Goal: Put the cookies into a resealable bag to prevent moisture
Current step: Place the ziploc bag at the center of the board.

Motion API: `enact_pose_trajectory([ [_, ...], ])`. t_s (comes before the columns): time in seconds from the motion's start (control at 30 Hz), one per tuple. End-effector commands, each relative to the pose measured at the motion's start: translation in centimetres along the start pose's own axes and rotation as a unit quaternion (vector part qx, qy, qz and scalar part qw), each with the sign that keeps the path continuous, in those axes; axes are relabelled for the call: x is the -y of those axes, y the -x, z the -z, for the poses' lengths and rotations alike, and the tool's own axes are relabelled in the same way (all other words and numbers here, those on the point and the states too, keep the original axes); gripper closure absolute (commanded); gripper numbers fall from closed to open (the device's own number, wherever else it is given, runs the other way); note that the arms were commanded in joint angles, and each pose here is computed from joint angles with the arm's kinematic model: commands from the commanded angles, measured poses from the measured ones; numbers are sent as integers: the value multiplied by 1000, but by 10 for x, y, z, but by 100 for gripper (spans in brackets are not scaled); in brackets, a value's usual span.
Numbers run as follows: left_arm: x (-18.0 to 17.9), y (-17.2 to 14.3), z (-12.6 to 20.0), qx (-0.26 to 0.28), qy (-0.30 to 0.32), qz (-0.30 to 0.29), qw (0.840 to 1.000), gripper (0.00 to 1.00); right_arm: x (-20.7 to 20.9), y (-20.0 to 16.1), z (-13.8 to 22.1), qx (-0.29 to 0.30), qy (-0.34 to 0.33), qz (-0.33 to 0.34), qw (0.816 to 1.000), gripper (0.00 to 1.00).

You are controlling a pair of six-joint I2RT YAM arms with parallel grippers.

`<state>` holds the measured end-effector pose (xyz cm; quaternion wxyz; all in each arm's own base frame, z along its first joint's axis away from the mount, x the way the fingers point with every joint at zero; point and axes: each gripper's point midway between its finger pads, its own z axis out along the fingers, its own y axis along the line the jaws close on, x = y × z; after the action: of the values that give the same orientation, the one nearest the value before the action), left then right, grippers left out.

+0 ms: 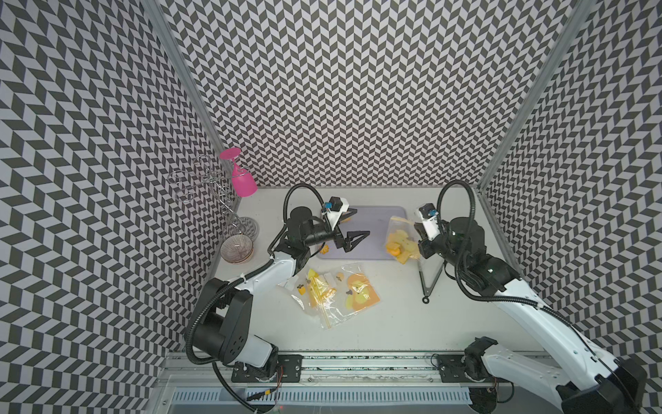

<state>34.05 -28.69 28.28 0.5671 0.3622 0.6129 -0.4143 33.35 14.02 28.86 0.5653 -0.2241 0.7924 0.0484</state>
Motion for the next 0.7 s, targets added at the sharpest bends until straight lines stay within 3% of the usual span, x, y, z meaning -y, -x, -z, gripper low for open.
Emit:
enact_pose_trajectory([
  [0.0,-17,-6,5,19,113,50,992,0,57,22,2,22,-96,-45,994,100],
  [0.2,10,-34,9,14,160,112,981,0,128,16,-11,-6,-187,-72,980,100],
  [0.47,23,-84,30,-4,181,220,959,0,227,-38,-24,-41,-285,-118,950,100],
  [0.6,2,-93,57,11,268,279,922,1,264,-65,-18,-53,-318,-139,936,100],
  [0.67,-3,-94,68,12,298,271,915,0,276,-75,-16,-58,-330,-147,931,100],
])
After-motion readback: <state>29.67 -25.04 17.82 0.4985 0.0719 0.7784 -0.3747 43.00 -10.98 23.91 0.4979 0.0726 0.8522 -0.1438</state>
